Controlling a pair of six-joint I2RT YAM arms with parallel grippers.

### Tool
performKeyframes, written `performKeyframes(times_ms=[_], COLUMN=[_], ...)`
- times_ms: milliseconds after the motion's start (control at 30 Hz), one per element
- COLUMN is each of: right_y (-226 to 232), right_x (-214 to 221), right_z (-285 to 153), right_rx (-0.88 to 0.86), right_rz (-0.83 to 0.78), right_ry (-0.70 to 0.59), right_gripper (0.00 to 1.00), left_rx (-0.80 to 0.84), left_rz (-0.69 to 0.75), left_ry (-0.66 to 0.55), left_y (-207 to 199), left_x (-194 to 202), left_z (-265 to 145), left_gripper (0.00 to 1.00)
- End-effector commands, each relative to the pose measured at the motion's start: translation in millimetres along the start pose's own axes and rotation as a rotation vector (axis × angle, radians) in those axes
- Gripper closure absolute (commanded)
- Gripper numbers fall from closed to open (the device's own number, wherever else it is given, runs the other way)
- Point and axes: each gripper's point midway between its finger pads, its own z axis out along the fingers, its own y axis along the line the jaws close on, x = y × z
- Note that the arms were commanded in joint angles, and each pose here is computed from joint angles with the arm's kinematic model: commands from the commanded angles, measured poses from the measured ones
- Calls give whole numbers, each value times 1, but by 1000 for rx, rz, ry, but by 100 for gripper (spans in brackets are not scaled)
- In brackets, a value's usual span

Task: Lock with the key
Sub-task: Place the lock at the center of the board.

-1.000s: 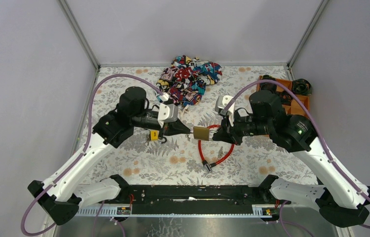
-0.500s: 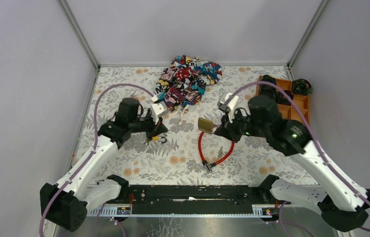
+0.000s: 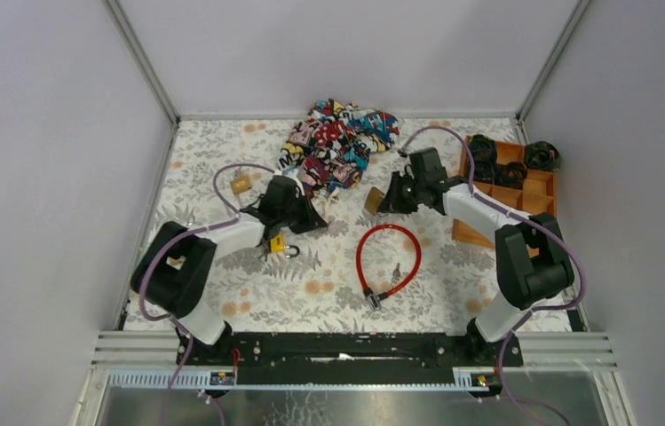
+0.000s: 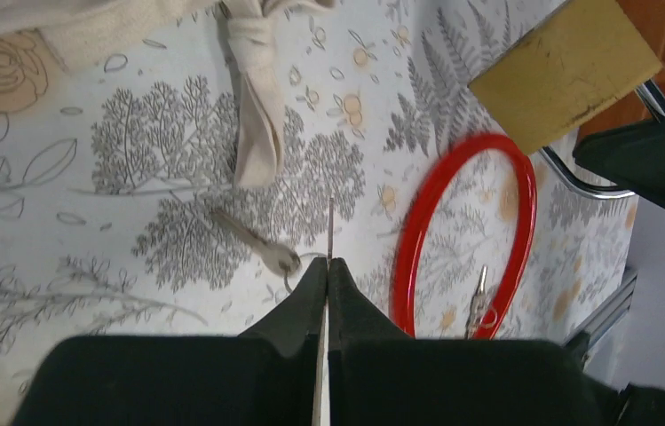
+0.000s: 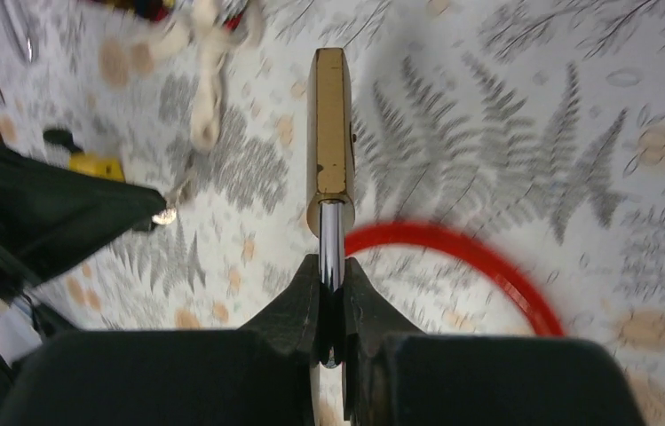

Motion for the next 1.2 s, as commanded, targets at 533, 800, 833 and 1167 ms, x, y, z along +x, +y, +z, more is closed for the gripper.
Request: performKeyframes(times_ms=[533,800,833,1167], right_y=[-76,-91,-90,-75], right_x=[-39,-60,-61,-56], right_z=[20,-27,-30,-37], right_rx=[162,358,370,416], right_rz=[144,79,72,-19], right_ry=[-14,-103,-103,-50], right_gripper=[43,0,0,0], left_rx=[-66,-700,-746,-941], left_rz=[104,78,38,-125], left_ry=[-145,-285,-268,-209], left_y=[-25,116,133,236], left_x=[-66,-175,-182,-226], left_z=[-2,-93,-98,-83], left_gripper=[15,2,2,2])
